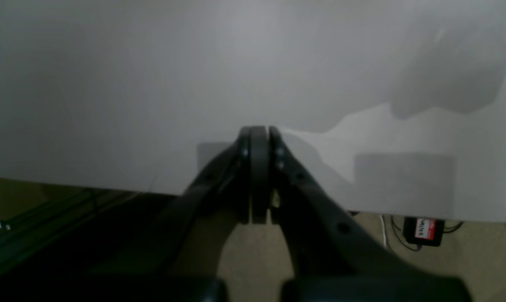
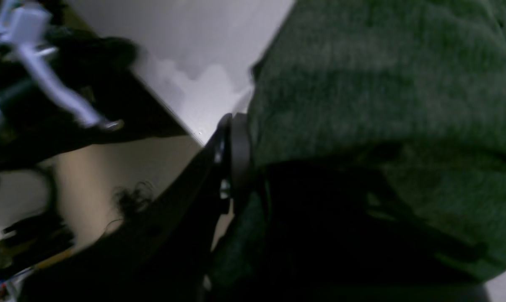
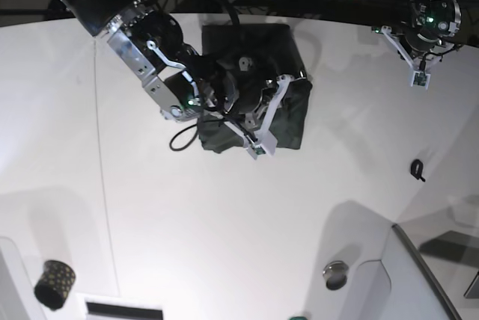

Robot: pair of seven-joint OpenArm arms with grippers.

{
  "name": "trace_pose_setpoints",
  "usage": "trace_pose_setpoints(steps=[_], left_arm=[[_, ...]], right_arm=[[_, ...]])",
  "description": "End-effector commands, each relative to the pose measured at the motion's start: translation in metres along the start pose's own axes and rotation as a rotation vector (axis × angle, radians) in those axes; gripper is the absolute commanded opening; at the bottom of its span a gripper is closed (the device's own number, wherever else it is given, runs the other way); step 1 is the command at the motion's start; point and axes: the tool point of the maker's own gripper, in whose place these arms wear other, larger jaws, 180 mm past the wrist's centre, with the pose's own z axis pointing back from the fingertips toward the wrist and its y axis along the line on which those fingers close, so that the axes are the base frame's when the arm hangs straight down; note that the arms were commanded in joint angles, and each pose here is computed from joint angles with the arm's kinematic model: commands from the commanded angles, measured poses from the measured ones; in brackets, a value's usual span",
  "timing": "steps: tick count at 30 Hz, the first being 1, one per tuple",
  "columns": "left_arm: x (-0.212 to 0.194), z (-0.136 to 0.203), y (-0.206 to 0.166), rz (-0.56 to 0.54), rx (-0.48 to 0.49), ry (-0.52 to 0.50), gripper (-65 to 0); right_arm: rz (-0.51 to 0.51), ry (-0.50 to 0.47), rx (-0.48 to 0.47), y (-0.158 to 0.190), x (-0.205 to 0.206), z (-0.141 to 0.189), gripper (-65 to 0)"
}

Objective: Layout the t-shirt on the table in an organized manner, then fold the t-shirt properly
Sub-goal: 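Fold the strip end held by the right gripper over toward the left gripper, then press and tuck the folded bundle with the right gripper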

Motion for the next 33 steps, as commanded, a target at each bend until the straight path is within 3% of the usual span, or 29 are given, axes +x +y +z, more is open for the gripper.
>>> trace_pose_setpoints(steps=[1,9,13,16,20,24,30,33], left_arm=[[0.007,0.003,0.007,-0.003,0.016,-0.028,-65.0],[-0.008,0.006,0.007,-0.017,0.014,0.001,-65.0],[-0.023,0.009,0.006,-0.024,0.010,0.032,-65.0],[-0.029,0.009,0.006,-0.027,0.009,0.045,-65.0],[-0.030,0.009,0.006,-0.026,0.008,0.048,-65.0],[-0.027,0.009,0.006,-0.026,0.010,0.040,-65.0],[-0.034,0.007,0.008,-0.015,0.011,0.059,-65.0],[-0.040,0.011,0.028,0.030,0.058,0.066,-65.0]], right_arm=[[0.006,-0.032,0.012,0.006,0.011,0.000,-64.4],[-0.006,-0.060,-0.003,0.003,0.020,-0.011,-62.4],[-0.001,-0.069,0.018,0.014,0.026,-0.013,-47.0],[0.033,-0.069,0.038,0.028,0.031,-0.016,-40.8],[0.163,-0.014,0.044,0.049,0.028,-0.028,-40.1],[0.228,0.032,0.046,0.062,0.022,-0.039,-40.1],[0.375,-0.040,0.062,0.073,0.042,-0.011,-40.7],[0.311,-0.100,0.010,0.052,0.049,0.014,-41.1]])
